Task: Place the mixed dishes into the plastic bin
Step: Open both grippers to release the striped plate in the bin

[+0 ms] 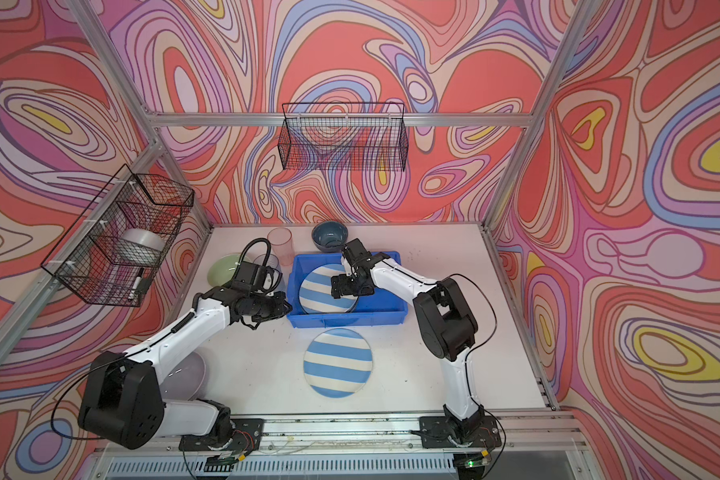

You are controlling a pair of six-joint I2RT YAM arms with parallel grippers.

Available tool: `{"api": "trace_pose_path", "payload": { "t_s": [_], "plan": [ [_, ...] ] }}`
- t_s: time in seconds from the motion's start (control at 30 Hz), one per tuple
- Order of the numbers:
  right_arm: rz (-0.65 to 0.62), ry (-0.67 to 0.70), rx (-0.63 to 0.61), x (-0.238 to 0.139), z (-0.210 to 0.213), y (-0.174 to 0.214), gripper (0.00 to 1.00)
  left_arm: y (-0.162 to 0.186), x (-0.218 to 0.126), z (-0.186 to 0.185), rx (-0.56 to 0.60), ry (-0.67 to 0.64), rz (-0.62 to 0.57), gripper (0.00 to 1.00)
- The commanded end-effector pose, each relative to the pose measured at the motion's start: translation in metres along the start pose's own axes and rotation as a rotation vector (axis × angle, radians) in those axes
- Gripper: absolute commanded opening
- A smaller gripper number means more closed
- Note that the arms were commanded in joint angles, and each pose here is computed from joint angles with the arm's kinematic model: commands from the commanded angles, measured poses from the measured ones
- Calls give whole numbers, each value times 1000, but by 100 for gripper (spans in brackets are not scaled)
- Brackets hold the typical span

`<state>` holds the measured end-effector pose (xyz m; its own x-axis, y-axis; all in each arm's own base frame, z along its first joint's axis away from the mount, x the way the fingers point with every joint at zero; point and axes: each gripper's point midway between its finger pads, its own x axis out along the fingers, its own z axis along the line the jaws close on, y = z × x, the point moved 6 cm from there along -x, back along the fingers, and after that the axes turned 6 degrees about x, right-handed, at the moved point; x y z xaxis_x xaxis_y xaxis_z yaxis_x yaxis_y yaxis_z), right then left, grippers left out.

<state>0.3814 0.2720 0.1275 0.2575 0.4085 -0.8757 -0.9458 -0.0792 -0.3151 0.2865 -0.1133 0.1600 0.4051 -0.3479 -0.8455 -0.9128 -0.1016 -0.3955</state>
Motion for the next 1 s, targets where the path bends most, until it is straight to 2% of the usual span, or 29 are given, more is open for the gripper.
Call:
{"api": "trace_pose_path", "payload": {
  "t_s": [0.0,0.17,0.43,0.57,0.7,0.97],
  "plan": [
    [23,16,-5,-6,-3,6,91,-10,-4,-6,24,25,-28,10],
    [-41,4,5,-32,4,0,91,-8,-4,-5,24,21,-27,10],
    [-92,76,5,-52,0,-5,91,-9,-1,-6,19,31,-24,10],
    [-106,146,14,-47,-8,-8,87,-10,-1,-7,20,38,-23,10],
    [-81,187,20,-32,-15,-8,87,-10,-1,-7,17,42,-19,10],
    [-34,130,36,-1,-14,-6,90,-10,-3,-8,21,45,-18,10]
  ]
}}
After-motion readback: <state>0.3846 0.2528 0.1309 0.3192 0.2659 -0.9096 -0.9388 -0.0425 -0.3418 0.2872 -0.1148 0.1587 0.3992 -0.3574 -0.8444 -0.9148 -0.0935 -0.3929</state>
